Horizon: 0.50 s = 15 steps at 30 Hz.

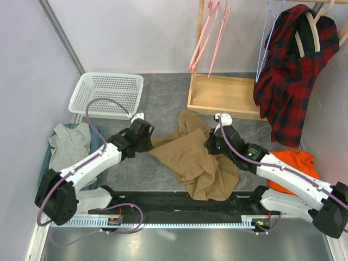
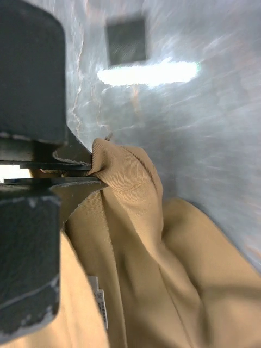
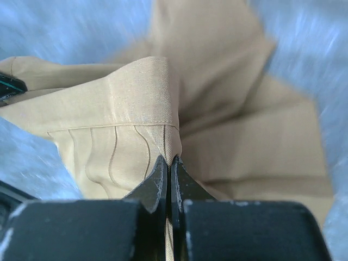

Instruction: Place the skirt on the hanger

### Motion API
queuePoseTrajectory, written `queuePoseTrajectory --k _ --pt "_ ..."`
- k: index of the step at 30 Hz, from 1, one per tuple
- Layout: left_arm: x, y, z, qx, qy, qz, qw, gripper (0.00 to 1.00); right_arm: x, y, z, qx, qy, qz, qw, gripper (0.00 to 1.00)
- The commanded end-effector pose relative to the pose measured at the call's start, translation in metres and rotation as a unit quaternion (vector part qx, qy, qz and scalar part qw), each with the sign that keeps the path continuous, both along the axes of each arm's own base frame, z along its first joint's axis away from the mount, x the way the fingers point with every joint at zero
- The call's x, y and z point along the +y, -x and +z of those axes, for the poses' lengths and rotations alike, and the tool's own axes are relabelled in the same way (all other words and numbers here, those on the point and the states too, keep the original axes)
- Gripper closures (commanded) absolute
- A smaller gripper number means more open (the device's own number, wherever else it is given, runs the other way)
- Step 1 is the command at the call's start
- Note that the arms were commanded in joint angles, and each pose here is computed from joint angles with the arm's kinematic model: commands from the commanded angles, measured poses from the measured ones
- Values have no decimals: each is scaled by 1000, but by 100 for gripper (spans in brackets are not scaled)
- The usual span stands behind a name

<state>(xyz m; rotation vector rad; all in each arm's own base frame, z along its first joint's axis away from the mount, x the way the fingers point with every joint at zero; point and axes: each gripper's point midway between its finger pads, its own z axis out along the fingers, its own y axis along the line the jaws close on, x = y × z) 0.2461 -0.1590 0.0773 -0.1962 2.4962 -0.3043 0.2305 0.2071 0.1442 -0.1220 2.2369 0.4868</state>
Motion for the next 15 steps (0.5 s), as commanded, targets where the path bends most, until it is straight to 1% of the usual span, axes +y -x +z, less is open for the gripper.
queuePoseTrajectory --k 1,2,3,4,5,6,7,8,9,10,11,12,13,15 --pt "25 -35 102 -111 -75 9 991 98 -10 -32 105 -124 -21 -32 991 100" --pt "27 -40 119 -125 -81 11 989 98 -13 -38 136 -153 -32 -44 987 100" --pt "25 -47 156 -152 -73 12 986 98 -15 -40 151 -172 -23 -40 984 100" --pt "26 -50 174 -169 -80 5 982 98 -15 -43 180 -197 -35 -42 979 100" --pt "26 -54 190 -181 -83 3 980 98 -19 -46 196 -213 -33 -48 975 100" --pt "25 -59 230 -218 -68 9 973 98 -21 -47 210 -231 -26 -45 972 100" --pt "29 -59 245 -231 -82 -1 970 98 -22 -49 238 -255 -35 -47 965 100" --pt "31 -60 262 -246 -84 0 966 98 -24 -50 253 -268 -36 -48 961 100" --pt "32 -63 298 -279 -73 7 958 98 -25 -50 267 -281 -41 -50 957 100" --pt "35 -62 312 -290 -83 -2 953 98 -26 -49 294 -305 -44 -47 950 100" --pt "35 -61 328 -304 -81 -5 949 98 -28 -48 307 -317 -48 -45 946 100" --pt "36 -60 358 -331 -69 -2 941 98 -28 -48 319 -327 -52 -44 943 100" --pt "36 -57 368 -337 -71 -15 939 98 -30 -45 339 -343 -61 -43 936 100" --pt "37 -53 395 -362 -58 -17 930 98 -28 -40 352 -354 -72 -30 932 100"
